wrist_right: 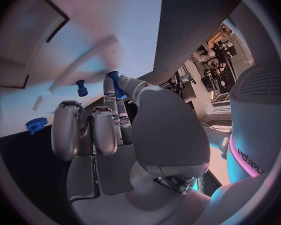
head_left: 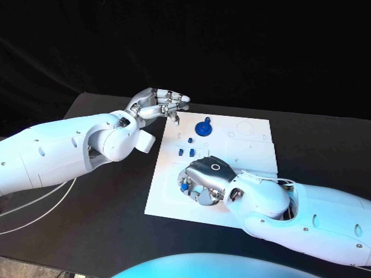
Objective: Assemble the parts on the task board
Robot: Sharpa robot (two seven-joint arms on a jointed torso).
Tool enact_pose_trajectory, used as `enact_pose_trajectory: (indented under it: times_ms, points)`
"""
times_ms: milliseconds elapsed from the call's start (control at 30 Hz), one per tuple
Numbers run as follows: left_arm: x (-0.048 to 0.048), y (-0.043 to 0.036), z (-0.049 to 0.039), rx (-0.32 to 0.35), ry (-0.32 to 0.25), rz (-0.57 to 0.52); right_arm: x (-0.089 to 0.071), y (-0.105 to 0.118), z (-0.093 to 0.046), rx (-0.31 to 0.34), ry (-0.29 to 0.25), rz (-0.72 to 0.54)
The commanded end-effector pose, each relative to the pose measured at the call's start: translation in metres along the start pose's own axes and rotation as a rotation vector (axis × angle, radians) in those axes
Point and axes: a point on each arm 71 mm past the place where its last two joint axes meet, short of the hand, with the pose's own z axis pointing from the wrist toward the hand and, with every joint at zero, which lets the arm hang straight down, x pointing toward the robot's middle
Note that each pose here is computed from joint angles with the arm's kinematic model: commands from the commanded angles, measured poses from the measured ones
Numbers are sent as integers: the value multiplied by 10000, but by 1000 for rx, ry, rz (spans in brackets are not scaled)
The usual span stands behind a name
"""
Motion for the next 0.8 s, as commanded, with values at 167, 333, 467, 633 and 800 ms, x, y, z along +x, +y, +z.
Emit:
enact_pose_trajectory:
  times_ms: [167,333,467,633,800]
  points:
    - [28,-13,6,6,20,-8,74,6,8,10,68,-27]
    - [22,-13,3,5,18,-7,57,-7,-1,14,45,-19]
    - [19,-13,1,5,18,-7,44,-14,-7,17,28,-14]
    - [14,-12,-2,5,17,-7,21,-12,-20,17,-1,-1]
    - [7,-11,-7,3,18,-7,-22,-10,-60,11,-50,18]
